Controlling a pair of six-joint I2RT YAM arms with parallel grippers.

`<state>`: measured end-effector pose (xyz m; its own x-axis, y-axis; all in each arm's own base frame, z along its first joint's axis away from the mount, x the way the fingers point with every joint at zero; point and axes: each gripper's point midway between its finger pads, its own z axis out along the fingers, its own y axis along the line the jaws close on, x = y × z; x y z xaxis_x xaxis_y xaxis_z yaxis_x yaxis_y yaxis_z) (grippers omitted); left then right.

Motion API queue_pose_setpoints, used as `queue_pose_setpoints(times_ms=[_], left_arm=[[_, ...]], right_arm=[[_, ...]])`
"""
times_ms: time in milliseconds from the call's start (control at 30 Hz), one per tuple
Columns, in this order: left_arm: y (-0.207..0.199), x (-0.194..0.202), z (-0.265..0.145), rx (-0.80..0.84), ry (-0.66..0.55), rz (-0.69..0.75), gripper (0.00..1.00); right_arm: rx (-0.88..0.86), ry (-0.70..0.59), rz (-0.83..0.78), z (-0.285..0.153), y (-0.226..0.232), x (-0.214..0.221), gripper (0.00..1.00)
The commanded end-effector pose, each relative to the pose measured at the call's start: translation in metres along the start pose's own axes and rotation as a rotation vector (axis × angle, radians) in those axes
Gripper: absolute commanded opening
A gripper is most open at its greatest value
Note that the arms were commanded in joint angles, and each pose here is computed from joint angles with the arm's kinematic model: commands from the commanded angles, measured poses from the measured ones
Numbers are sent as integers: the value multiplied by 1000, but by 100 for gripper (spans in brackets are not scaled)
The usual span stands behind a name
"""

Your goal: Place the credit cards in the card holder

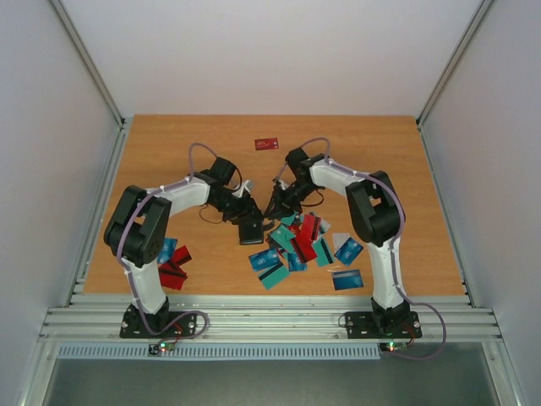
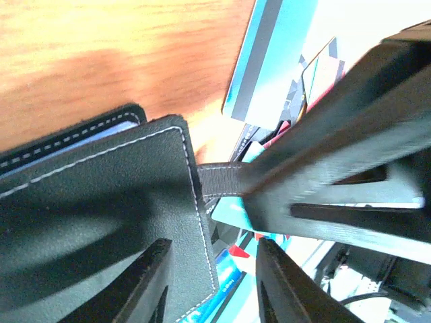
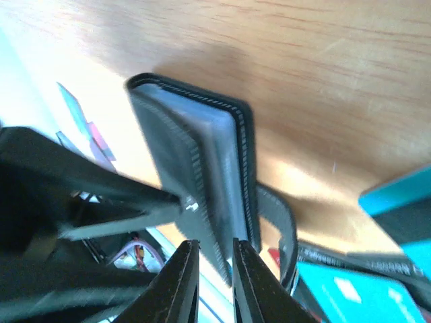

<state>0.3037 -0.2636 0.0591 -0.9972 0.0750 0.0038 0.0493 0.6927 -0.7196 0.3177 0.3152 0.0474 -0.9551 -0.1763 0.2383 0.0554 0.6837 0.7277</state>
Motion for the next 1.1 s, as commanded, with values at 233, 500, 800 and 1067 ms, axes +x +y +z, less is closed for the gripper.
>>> queue_pose_setpoints(times_ms=[233, 500, 800, 1067], left_arm=[[-11, -9, -26, -72, -87, 73, 27], [8, 8, -35, -190, -53, 97, 24], [30, 7, -10, -210, 35, 48, 19], [44, 12, 4, -231, 93, 33, 15]], right_arm=[[-22, -82, -16, -50, 13, 11, 18], [15, -80, 31, -44, -17, 13, 17], [0, -56, 77, -24, -36, 4, 14], [-57, -38, 80, -14, -33, -4, 13]])
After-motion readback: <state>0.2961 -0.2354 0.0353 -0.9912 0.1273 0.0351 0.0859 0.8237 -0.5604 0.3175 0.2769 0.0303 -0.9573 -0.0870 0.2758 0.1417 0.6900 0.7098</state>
